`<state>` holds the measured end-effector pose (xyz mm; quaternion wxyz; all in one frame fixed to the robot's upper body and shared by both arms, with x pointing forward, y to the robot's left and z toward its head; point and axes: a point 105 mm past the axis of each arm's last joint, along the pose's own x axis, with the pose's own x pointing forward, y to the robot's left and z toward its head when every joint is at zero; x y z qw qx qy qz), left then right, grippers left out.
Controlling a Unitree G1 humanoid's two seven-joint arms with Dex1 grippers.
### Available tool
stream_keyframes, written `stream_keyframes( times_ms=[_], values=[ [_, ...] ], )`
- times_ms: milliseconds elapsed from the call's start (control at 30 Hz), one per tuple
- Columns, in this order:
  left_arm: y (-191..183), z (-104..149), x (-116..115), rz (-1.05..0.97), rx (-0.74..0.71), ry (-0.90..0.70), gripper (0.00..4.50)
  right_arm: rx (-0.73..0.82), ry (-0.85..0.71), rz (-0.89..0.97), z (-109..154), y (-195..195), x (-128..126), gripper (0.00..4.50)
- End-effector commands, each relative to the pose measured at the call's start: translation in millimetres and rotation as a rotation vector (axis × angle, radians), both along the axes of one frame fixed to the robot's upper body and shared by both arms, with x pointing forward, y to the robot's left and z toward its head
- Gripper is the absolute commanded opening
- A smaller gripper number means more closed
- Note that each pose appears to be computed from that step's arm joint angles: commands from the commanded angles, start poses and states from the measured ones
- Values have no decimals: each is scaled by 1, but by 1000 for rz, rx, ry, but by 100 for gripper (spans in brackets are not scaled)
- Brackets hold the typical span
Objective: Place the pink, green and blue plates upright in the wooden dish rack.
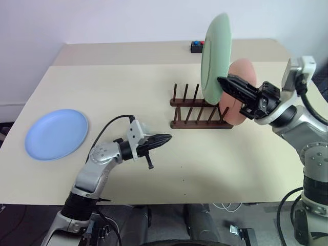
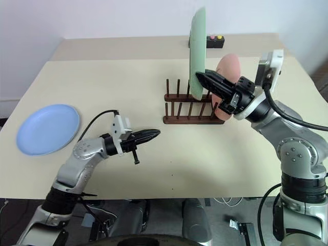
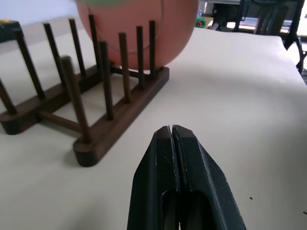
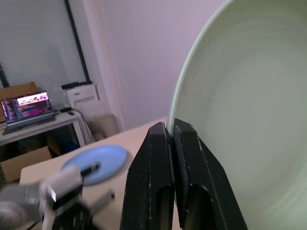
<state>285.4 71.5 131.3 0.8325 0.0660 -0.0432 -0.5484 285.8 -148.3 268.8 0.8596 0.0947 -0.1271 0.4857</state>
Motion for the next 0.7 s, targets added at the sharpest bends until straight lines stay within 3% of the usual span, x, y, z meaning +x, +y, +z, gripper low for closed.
stream_keyframes(
  times_ms=[33, 700],
  values=[
    [5, 12, -5, -14, -19, -28, 0, 13, -22, 7, 4, -2, -1, 6],
    [1, 11, -8, -16, -10, -20, 0, 19, 95, -21, -21, -13, 18, 6]
  ],
)
